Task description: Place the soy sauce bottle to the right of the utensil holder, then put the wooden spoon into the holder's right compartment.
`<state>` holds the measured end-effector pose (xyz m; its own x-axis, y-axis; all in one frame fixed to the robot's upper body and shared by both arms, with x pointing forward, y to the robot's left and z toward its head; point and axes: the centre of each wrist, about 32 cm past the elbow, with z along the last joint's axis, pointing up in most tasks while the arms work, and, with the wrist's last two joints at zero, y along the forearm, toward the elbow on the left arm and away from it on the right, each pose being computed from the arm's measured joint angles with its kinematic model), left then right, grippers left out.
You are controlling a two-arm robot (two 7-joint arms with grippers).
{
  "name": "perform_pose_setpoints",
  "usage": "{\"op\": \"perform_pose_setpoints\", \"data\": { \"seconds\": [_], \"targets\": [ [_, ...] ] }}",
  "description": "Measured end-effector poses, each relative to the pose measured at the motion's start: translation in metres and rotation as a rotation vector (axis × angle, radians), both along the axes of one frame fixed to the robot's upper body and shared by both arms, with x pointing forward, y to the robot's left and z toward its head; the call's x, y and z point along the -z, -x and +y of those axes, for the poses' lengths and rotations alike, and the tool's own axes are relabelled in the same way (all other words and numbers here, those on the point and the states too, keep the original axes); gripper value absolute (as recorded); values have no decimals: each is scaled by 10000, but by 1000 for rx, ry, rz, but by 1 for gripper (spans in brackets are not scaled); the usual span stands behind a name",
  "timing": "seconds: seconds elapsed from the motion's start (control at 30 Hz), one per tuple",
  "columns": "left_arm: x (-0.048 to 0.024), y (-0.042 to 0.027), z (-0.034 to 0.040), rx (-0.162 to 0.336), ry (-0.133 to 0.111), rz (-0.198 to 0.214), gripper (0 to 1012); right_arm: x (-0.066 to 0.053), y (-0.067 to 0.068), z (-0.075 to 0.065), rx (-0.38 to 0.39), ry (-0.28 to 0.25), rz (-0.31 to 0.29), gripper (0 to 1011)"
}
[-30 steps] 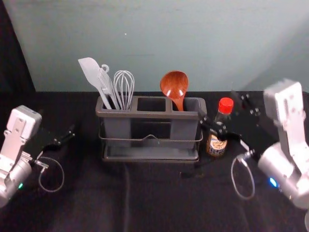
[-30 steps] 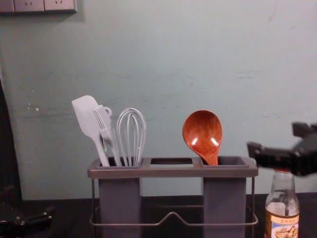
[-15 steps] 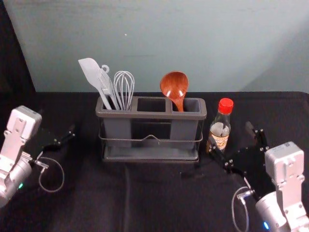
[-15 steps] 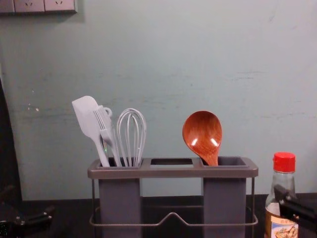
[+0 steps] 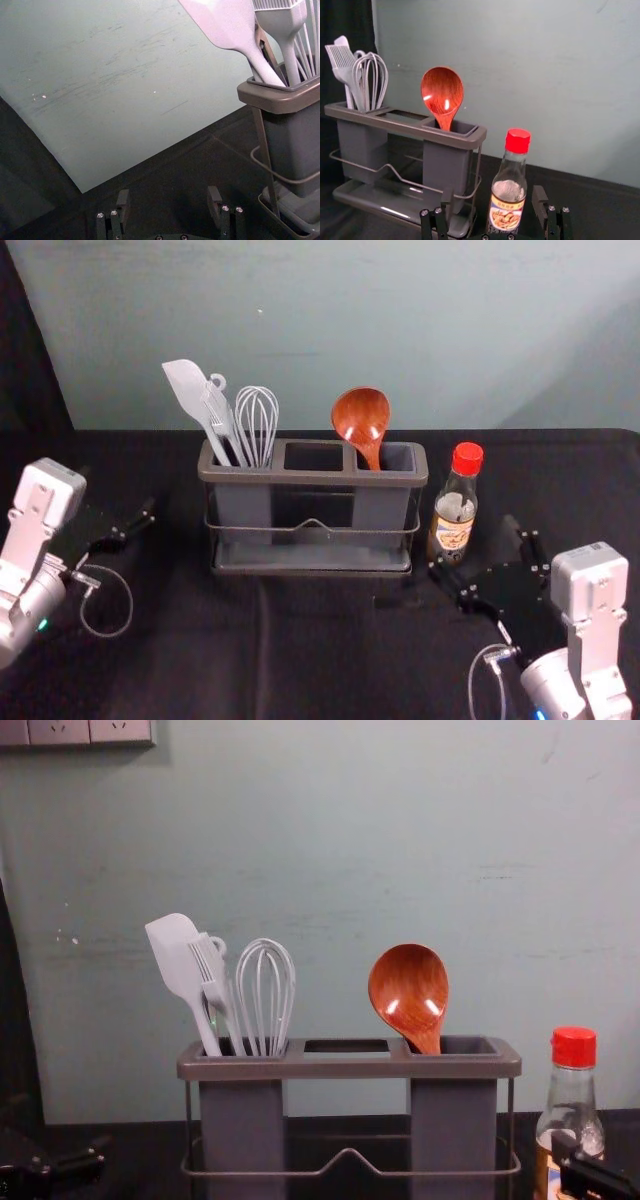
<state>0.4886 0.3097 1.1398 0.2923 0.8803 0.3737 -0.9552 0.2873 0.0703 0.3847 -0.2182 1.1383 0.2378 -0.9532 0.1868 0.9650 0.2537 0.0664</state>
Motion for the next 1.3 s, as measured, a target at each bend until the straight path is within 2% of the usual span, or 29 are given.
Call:
{"op": "perform_pose_setpoints", "data": {
  "seconds": [0.1,1.3],
  "targets": [
    [0,0,0,0,0,0,1012,-31,-26,-19,-13,-4,24,1002],
    [0,0,0,0,0,0,1011,-10,-9,1,-6,-2,9,1002]
  ]
}}
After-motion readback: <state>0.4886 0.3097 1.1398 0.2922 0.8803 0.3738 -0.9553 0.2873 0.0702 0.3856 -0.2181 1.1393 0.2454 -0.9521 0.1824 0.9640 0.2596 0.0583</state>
